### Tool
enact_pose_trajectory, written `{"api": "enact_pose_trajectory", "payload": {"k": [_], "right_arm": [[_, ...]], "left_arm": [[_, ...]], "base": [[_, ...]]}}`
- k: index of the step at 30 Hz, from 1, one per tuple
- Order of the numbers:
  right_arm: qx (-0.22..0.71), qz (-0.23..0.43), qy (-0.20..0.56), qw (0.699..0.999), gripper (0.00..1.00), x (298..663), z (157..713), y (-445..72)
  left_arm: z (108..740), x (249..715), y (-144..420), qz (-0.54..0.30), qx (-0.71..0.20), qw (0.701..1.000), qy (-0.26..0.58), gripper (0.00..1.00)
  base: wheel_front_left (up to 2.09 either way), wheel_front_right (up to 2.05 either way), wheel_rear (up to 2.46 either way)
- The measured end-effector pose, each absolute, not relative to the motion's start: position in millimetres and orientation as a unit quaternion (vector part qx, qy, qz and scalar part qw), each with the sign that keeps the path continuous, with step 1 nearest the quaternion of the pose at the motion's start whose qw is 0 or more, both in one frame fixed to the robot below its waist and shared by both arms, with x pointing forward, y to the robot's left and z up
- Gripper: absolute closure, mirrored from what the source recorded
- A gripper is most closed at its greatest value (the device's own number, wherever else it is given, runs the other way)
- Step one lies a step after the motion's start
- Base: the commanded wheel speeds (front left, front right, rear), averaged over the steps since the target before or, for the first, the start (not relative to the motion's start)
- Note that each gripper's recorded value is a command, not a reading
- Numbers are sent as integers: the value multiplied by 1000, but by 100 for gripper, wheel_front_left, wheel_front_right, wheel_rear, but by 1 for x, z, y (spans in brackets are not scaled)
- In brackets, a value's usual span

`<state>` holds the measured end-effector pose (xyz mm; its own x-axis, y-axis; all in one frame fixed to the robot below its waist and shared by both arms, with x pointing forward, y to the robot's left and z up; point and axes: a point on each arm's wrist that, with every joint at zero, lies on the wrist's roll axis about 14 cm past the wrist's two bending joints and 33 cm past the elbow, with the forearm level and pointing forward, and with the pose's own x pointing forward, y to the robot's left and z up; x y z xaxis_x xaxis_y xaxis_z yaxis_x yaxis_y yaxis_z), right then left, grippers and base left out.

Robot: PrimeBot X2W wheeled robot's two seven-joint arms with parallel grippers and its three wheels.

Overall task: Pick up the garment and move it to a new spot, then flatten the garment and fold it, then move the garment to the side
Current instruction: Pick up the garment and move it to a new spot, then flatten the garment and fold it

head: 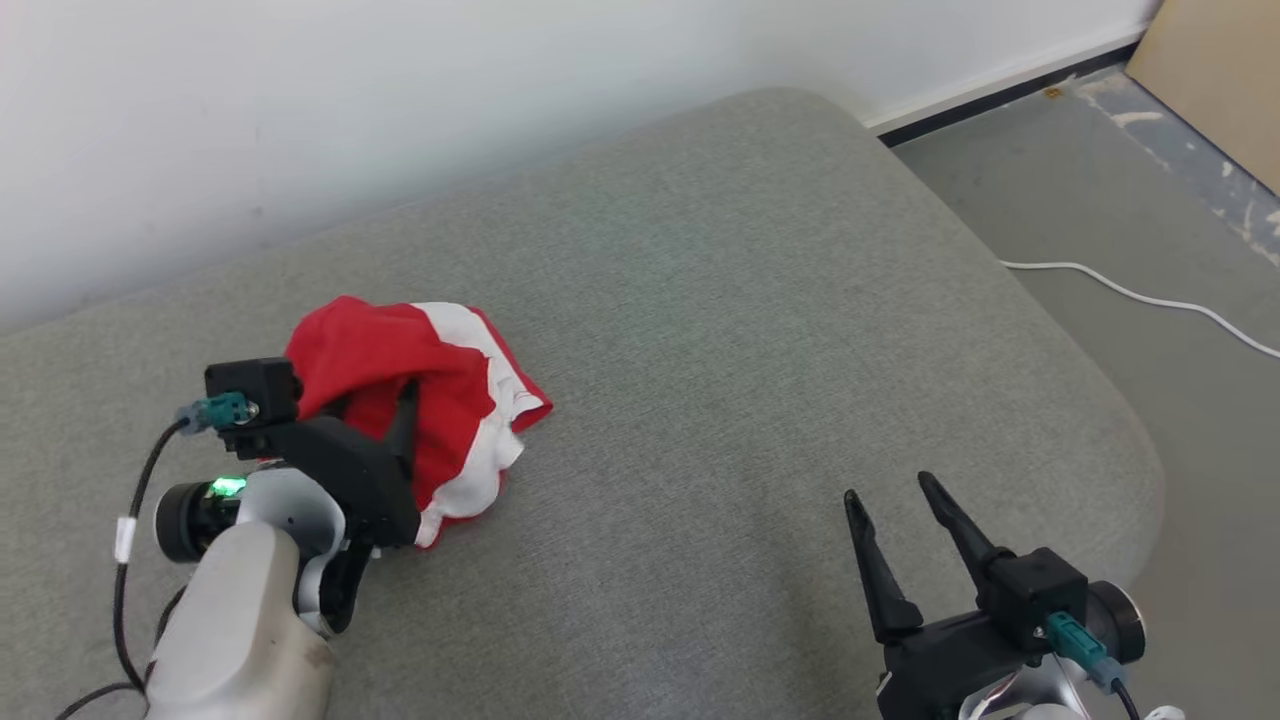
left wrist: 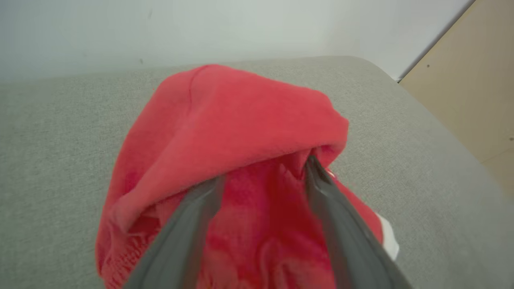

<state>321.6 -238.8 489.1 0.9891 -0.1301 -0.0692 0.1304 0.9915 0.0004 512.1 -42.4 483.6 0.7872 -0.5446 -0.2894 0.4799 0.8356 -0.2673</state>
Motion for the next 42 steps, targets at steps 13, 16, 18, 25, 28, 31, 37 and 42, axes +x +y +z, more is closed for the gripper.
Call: {"api": "enact_pose_trajectory", "payload": {"k": [13, 16, 18, 25, 28, 31, 37, 42], "right_arm": [[-7, -58, 25, 998, 0, 343, 494, -240], [-10, -47, 13, 999, 0, 349, 502, -234], [-11, -38, 6, 999, 0, 352, 506, -229], [-12, 0, -4, 1000, 0, 360, 511, -205], [-15, 15, -3, 1000, 0, 362, 511, -195], [-18, 25, -3, 1000, 0, 362, 511, -188], [-17, 31, 2, 999, 0, 362, 508, -184], [-17, 33, 8, 999, 0, 361, 503, -182]], "left_arm": [[522, 488, 36, -183, -161, 970, -7, 0], [526, 471, 65, -148, -156, 976, -28, 0], [530, 458, 79, -134, -139, 980, -42, 0], [536, 412, 126, -72, -107, 989, -73, 0], [527, 396, 141, -52, -93, 992, -64, 0], [520, 384, 155, -32, -82, 994, -57, 0], [514, 372, 174, -4, -75, 996, -52, 0], [511, 369, 178, 3, -76, 996, -48, 0]], "base": [[0, 0, 0], [0, 0, 0], [0, 0, 0], [0, 0, 0], [0, 0, 0], [0, 0, 0], [0, 0, 0], [0, 0, 0]]}}
